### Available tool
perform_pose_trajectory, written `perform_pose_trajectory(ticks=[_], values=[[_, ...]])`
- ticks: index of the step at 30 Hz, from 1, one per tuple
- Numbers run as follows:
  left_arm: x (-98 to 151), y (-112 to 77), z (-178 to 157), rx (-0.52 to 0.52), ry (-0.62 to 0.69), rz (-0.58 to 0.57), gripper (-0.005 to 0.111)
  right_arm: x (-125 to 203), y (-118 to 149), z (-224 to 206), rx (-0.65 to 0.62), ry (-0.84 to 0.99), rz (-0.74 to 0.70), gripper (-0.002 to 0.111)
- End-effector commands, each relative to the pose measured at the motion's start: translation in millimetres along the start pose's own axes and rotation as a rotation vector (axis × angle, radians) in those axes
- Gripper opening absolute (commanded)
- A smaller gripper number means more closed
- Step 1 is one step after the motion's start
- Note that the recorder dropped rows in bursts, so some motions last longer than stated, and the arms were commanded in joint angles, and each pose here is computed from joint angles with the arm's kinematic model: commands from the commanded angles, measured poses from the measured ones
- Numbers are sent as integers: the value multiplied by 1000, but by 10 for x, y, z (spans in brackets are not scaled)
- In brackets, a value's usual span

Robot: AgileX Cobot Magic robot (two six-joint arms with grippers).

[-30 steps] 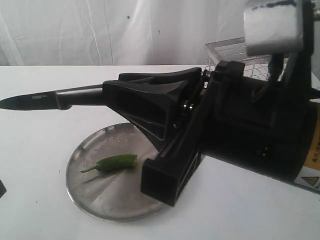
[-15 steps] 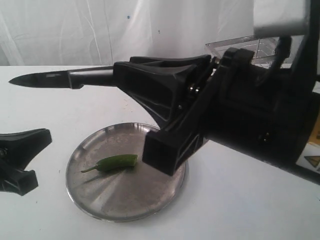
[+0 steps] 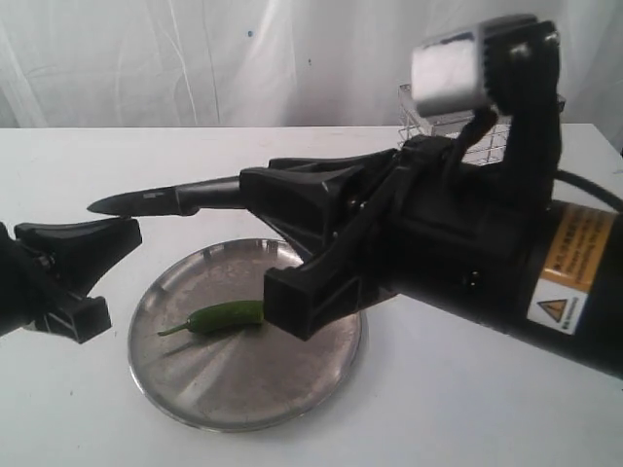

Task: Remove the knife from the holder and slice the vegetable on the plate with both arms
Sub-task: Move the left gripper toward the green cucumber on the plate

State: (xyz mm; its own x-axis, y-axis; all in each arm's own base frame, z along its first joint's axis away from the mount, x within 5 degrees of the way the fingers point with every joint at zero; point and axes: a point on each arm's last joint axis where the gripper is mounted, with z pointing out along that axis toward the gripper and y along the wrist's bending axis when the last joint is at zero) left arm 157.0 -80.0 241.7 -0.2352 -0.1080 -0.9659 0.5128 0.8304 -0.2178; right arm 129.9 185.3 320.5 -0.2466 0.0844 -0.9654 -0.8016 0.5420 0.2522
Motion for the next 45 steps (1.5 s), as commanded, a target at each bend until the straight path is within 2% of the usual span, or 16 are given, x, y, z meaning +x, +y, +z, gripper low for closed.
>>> perform_pose_trajectory(ticks=[1,7,9,18,24,28,33,39,45], values=[[-119,-22,85,18,-18,25,0,92,-27,113,1,23,12,0],[-125,-10,153,16,1,41,0,182,-51,212,4,51,40,0],[-121,-3,160,11,2,78,0,244,-78,219,32,109,45,0],[-129,-2,160,10,-6,72,0,397,-140,204,97,269,-8,0],[-119,3,160,5,5,76,0,386,-168,209,101,260,-30,0],[-65,10,158,0,65,108,0,358,-276,200,146,248,-16,0],[27,-8,155,31,161,139,0,283,-273,216,120,168,-12,0],[100,35,246,18,196,120,0,245,-249,224,104,123,24,0],[-86,61,459,8,145,132,0,242,-155,204,70,126,16,0]])
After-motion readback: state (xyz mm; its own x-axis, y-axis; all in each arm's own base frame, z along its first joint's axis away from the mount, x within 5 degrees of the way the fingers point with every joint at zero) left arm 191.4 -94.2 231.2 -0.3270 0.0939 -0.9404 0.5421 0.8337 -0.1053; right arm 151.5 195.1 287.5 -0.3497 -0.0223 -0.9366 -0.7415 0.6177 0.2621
